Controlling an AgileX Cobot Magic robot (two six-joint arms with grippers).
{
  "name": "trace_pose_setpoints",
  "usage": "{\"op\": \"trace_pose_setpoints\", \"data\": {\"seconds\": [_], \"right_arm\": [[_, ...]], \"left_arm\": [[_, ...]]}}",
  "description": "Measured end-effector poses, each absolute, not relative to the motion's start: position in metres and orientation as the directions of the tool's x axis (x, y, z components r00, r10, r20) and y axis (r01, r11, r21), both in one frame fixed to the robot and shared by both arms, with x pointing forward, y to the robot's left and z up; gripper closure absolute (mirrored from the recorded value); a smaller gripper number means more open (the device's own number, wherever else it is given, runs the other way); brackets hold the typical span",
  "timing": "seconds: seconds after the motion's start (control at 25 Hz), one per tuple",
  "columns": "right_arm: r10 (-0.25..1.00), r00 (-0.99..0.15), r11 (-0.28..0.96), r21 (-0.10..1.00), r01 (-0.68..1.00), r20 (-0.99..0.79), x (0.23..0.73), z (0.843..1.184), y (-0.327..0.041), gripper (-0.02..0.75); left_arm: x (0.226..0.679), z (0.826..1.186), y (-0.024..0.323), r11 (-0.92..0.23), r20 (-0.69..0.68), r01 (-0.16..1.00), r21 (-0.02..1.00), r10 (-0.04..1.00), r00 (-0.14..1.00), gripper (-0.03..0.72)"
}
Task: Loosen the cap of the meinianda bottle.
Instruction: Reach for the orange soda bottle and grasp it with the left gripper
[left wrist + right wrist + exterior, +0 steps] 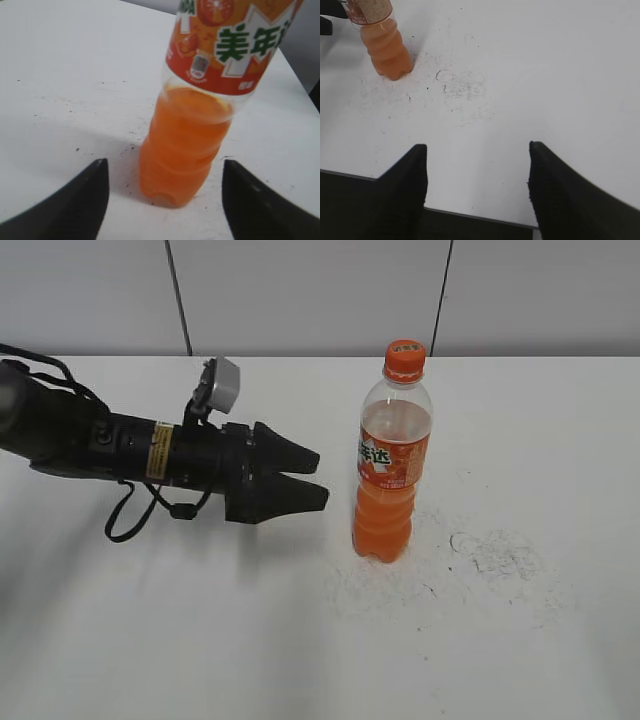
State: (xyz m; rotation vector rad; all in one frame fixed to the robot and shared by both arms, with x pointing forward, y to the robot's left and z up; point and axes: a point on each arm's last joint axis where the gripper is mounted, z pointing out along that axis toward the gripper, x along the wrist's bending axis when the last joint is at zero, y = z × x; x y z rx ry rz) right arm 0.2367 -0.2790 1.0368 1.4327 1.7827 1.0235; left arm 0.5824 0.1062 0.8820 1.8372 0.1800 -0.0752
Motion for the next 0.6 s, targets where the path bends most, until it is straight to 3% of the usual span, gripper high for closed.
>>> {"op": "trace_pose_setpoints", "data": {"seconds": [0.12, 0.6], "right_arm": [[0.977, -0.215, 0.109, 0.864, 0.491, -0.001, 0.237, 1.037, -0.279, 0.267], [0.977, -0.215, 0.109, 0.864, 0.491, -0.001, 0.237, 1.037, -0.279, 0.267]], "left_arm": [[0.576, 0.88, 0.093, -0.255, -0.16, 0.171, 0.952, 0.065, 0.985, 0.043], [0.572, 0.87, 0.076, -0.244, -0.163, 0.17, 0.955, 0.052, 0.985, 0.022]]}}
